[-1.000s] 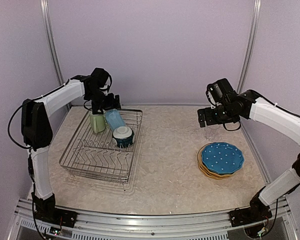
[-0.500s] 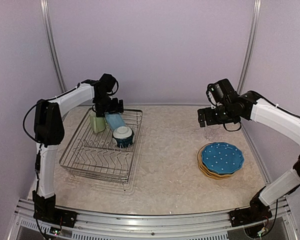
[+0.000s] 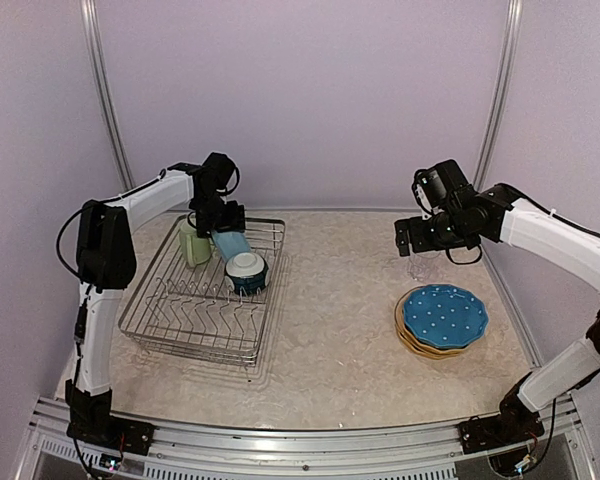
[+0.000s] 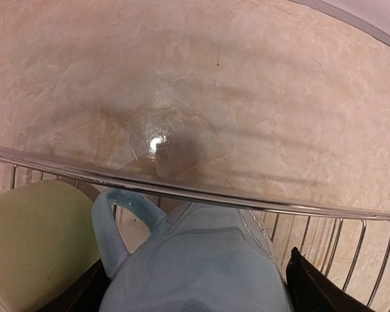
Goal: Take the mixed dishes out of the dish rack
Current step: Grab the cup from the dish rack.
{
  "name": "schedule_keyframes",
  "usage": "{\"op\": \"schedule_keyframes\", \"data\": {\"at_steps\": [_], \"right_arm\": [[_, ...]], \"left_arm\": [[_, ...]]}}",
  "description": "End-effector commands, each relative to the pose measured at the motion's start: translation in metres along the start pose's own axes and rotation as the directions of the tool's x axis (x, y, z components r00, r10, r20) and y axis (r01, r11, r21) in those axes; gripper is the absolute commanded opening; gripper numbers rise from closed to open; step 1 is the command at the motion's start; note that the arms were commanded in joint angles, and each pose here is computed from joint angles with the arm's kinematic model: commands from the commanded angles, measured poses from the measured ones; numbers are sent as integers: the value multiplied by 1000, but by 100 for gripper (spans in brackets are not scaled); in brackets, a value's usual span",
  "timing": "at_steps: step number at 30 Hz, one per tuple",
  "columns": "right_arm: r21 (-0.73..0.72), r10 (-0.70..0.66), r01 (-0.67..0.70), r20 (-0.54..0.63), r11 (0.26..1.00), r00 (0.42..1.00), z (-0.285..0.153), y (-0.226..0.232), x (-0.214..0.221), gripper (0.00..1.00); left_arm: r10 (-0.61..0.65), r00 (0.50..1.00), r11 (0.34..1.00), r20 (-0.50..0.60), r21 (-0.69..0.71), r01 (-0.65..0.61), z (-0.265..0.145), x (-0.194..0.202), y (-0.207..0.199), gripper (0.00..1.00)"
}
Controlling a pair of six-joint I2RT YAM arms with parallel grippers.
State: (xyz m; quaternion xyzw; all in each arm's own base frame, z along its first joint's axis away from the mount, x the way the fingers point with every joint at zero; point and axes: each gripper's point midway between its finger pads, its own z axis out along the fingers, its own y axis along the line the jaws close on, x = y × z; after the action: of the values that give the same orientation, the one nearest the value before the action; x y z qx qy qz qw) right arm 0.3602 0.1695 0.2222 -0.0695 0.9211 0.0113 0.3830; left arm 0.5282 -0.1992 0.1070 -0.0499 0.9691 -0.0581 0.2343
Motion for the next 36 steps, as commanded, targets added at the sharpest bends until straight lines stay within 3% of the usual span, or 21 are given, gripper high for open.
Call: {"op": "schedule_keyframes", "data": {"at_steps": [1, 13, 26, 31, 36], "right_arm": [[-25, 12, -11, 13, 1000, 1000, -7, 4, 0, 100], [-31, 34, -33, 17, 999, 999, -12, 4, -2, 100], [-70, 72, -71, 11, 995, 997, -12, 25, -10, 100], [-140, 75, -71, 21, 988, 997, -15, 56, -21, 100], [-277, 110, -97, 32, 956, 993, -16, 105, -32, 100]], "left_arm": [[28, 999, 1000, -19, 9, -28, 2, 4, -3, 77], [85, 994, 994, 67, 56, -89, -46, -12, -21, 54], [123, 970, 983, 210, 107, -148, -140, -28, -28, 47], [99, 959, 967, 266, 202, -156, -192, -28, -31, 46], [26, 964, 873, 264, 464, -151, -236, -16, -46, 45]]}}
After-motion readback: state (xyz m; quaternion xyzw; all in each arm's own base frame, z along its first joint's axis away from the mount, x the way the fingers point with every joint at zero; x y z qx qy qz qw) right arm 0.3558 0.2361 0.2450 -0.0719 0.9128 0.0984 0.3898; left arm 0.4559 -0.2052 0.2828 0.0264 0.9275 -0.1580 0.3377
